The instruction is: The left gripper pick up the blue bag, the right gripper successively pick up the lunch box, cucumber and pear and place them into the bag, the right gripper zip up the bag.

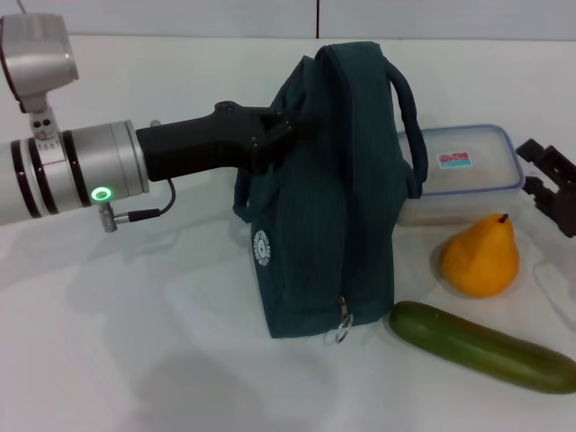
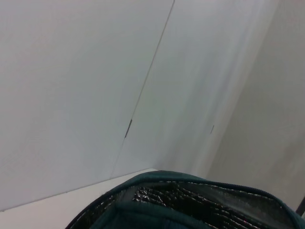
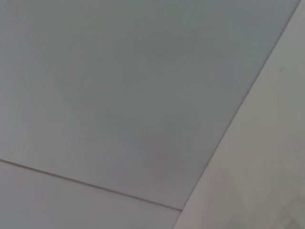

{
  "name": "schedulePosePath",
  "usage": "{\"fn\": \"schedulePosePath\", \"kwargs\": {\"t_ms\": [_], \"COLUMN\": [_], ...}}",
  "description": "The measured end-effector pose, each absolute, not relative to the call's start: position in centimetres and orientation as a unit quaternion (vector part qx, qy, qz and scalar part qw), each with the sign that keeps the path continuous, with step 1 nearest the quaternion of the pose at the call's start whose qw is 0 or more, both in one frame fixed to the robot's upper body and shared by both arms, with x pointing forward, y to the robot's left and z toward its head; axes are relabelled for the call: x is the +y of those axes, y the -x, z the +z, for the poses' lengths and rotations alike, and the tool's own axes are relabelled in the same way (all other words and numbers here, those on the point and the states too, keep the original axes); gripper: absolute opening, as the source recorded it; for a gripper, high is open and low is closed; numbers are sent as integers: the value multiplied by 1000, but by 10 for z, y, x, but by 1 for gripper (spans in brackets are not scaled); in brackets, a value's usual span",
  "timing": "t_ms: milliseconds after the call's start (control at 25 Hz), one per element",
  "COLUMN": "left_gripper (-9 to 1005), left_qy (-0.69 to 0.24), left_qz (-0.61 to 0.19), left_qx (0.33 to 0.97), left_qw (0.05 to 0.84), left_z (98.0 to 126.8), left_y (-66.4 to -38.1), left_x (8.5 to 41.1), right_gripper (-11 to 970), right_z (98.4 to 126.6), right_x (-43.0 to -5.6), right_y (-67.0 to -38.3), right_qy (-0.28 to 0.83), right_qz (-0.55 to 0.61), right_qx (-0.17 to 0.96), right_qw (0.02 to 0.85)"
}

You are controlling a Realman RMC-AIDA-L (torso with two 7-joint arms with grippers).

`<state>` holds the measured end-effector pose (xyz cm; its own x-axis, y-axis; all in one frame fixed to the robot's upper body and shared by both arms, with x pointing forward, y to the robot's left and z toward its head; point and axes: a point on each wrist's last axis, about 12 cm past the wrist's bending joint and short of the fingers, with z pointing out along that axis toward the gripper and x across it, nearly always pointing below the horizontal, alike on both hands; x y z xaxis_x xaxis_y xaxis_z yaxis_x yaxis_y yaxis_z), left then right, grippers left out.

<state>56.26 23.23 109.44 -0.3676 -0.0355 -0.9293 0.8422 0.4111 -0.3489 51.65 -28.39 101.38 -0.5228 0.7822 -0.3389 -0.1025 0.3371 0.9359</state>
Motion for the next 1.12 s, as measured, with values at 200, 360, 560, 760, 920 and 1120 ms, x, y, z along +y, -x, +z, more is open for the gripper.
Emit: {"fn": "schedulePosePath", "kwargs": {"t_ms": [200,360,560,760,920,1120], "left_gripper": [44,43,43,43,43,43], "left_qy": [-299,-301,-305,-306,-309,-311], "left_qz": [-451,-449,-446,-445,-442,-440], "left_qx": [686,685,683,683,682,682], "left_qw": [487,488,491,492,494,495], "left_z": [1094,1093,1093,1092,1092,1091], "left_y": [-563,-562,-562,-562,-562,-561], "left_x": [232,231,231,231,231,231], "right_gripper": [741,741,740,737,731,724], "right_z": [1017,1019,1021,1021,1022,1023], "right_x": [-279,-276,-275,-274,-272,-271], "right_y": [-523,-527,-533,-539,-543,-546], "right_qy": [-249,-256,-262,-274,-273,-271], "right_qz": [535,542,543,535,533,532], "right_qx": [695,691,688,694,696,697], "right_qw": [411,404,403,397,397,397]}}
